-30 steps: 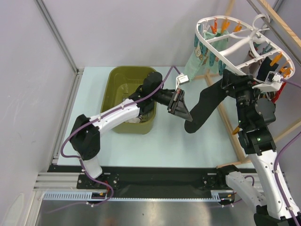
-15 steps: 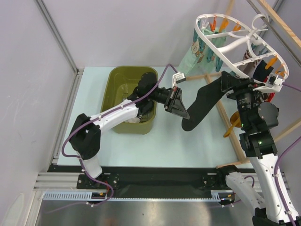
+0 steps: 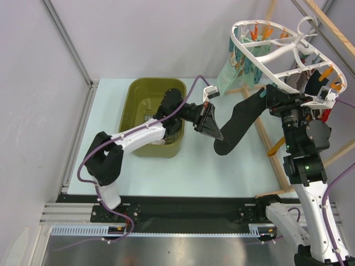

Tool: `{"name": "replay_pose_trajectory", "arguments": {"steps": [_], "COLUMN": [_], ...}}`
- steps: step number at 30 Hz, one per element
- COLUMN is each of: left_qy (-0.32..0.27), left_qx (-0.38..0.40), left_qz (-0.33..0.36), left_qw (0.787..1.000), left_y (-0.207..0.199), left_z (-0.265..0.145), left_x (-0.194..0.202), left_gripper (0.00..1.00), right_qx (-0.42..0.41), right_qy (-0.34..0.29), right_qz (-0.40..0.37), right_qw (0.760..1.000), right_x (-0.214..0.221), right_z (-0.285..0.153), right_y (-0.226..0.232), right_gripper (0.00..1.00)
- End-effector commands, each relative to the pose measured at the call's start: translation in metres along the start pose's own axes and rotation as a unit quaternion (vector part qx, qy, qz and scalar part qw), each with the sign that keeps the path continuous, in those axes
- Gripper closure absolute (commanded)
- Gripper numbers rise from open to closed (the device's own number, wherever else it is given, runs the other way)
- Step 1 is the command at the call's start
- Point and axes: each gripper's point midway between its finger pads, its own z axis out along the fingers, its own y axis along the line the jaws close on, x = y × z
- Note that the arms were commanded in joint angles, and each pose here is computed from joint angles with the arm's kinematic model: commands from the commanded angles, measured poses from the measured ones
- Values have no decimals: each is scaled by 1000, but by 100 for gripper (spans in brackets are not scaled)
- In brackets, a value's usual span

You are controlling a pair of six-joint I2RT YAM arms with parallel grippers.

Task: Remove the socks clipped to the hanger
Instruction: Remove the sock from the hanger.

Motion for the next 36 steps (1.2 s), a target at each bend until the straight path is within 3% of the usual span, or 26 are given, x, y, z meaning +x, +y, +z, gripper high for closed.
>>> {"name": "replay_pose_trajectory", "arguments": {"steps": [1,8,13,14,17,22,28,34,36], "left_qy": [3,2,0,0,-1,-2,-3,-4,-4], "left_qx": [14,13,11,11,11,11,10,10,9], "left_qz": [25,22,19,19,19,18,14,18,14], "left_qw": [1000,1000,1000,1000,1000,1000,1000,1000,1000], "left_y": [-11,-8,-5,-4,-5,-3,0,-2,0], "left_z": [-4,-3,-3,-3,-3,-2,-1,-1,-1], "left_x": [-1,-1,-1,-1,-3,-4,-3,-4,-4], "left_gripper": [100,100,100,100,100,100,100,100,100], "right_qx": [-26,-30,-26,-24,-22,-11,-16,-14,-15], "right_qy": [-28,-23,-20,-21,-22,-32,-47,-46,-46], "right_qz": [4,6,8,10,13,21,32,36,36], "right_qw": [999,999,999,999,999,999,998,998,998], "right_x": [-18,-19,-17,-18,-18,-22,-27,-28,-28], "right_z": [-4,-4,-3,-2,-1,-1,-1,-1,-2], "right_y": [13,16,14,14,14,10,12,12,13], "right_gripper": [78,100,100,83,54,49,55,98,100]}}
